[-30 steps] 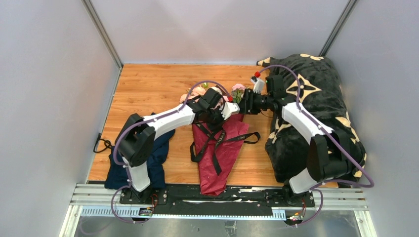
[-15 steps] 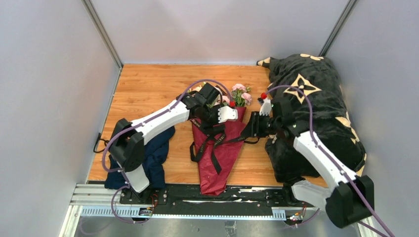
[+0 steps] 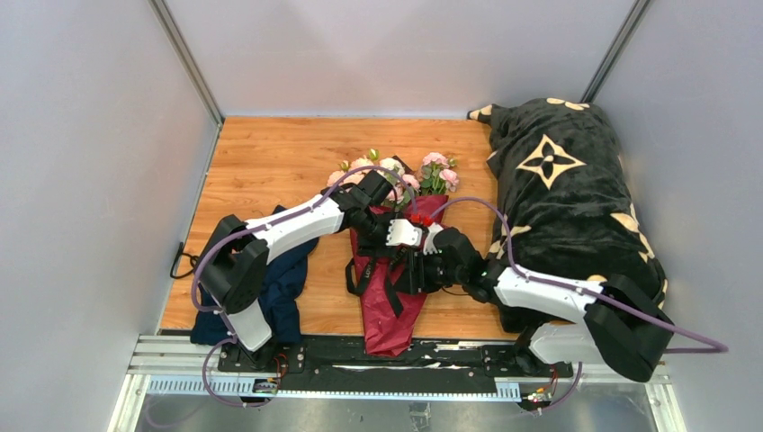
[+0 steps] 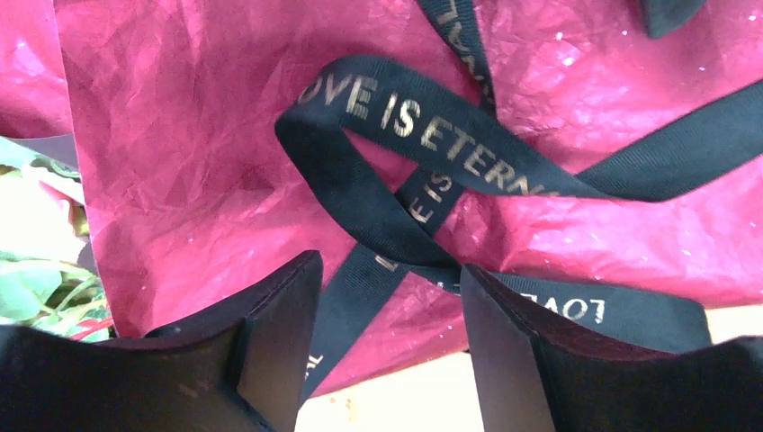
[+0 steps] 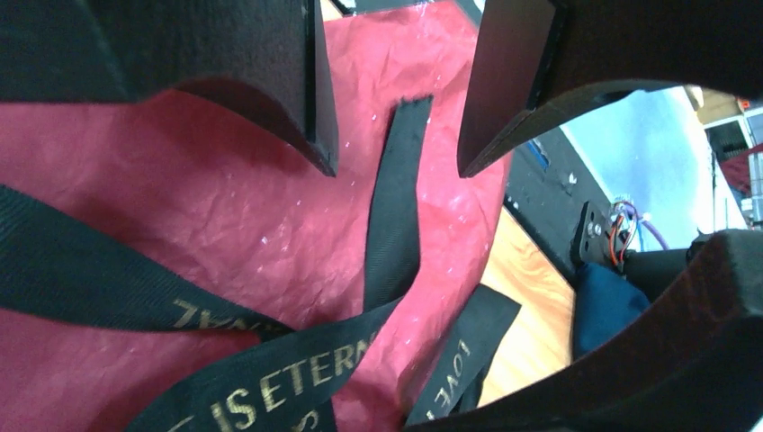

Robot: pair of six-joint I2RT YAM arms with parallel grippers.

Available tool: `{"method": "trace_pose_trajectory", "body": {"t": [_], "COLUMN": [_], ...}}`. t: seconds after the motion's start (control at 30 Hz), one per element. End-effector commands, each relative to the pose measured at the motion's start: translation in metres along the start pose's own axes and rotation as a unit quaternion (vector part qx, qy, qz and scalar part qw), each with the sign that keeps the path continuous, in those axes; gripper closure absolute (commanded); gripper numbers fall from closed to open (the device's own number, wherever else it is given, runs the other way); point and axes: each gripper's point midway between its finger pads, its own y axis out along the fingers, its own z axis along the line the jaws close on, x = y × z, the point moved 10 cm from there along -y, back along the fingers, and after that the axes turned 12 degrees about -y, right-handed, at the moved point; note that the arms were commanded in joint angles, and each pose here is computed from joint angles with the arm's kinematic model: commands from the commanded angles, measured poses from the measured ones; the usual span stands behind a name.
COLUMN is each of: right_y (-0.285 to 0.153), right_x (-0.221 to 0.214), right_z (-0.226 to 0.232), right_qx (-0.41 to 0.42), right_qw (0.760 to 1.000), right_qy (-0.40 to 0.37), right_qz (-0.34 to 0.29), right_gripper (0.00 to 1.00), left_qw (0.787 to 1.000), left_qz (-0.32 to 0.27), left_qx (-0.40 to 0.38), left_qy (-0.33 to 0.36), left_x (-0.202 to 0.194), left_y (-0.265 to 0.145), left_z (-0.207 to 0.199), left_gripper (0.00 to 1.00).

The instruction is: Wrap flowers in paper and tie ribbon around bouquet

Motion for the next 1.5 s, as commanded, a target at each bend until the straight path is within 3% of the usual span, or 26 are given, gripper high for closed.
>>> {"method": "trace_pose_trajectory", "body": {"t": [0.0,0.13,0.23,0.43,0.57,0.77,1.1,1.17,1.33,1.37,1.47], "right_y": [0.022,0.034,0.034,0.019,0.015,0.031,0.053,0.057,0.046,0.039,0.018], "right_x": [0.004,-0.011,-0.013,-0.017,-0.019,0.001,-0.009,-0.005,-0.002,-0.001,0.008], "right_z": [0.005,-0.002,-0.001,0.015,0.008,0.023,-0.005,-0.003,-0.006,-0.006,0.001], "right_qx": [0.001,-0.031,-0.017,-0.050,-0.074,-0.040,-0.178,-0.174,-0.191,-0.187,-0.163], "right_qw": [0.997,0.996,0.994,0.980,0.976,0.972,0.967,0.967,0.965,0.965,0.967], "right_qy": [-0.023,-0.018,-0.021,-0.140,-0.134,-0.142,-0.080,-0.088,-0.087,-0.084,-0.108], "right_qz": [-0.074,-0.078,-0.110,-0.131,-0.155,-0.181,-0.164,-0.163,-0.156,-0.162,-0.166], "right_gripper": [0.43,0.42,0.42,0.43,0.43,0.41,0.50,0.57,0.95,1.00,1.00], "left_qw": [1.000,0.999,0.999,0.998,0.997,0.994,0.985,0.985,0.985,0.984,0.985], "left_qz": [-0.005,0.007,0.010,0.009,-0.021,-0.029,-0.067,-0.070,-0.069,-0.071,-0.069], "left_qx": [0.028,0.041,0.039,0.023,0.009,0.034,0.010,0.003,0.003,0.008,0.022], "left_qy": [-0.008,-0.023,-0.033,-0.057,-0.072,-0.098,-0.159,-0.158,-0.161,-0.163,-0.158], "left_x": [-0.002,-0.011,-0.016,-0.017,-0.009,-0.007,-0.011,-0.012,-0.019,-0.021,-0.025], "left_y": [0.020,0.031,0.036,0.034,0.022,0.017,0.000,-0.001,-0.009,-0.011,-0.015], "left_z": [0.009,0.009,0.006,0.001,-0.006,-0.005,0.001,-0.002,-0.007,-0.006,-0.007], "left_gripper": [0.34,0.40,0.52,1.00,1.00,1.00,1.00,1.00,1.00,1.00,1.00]}}
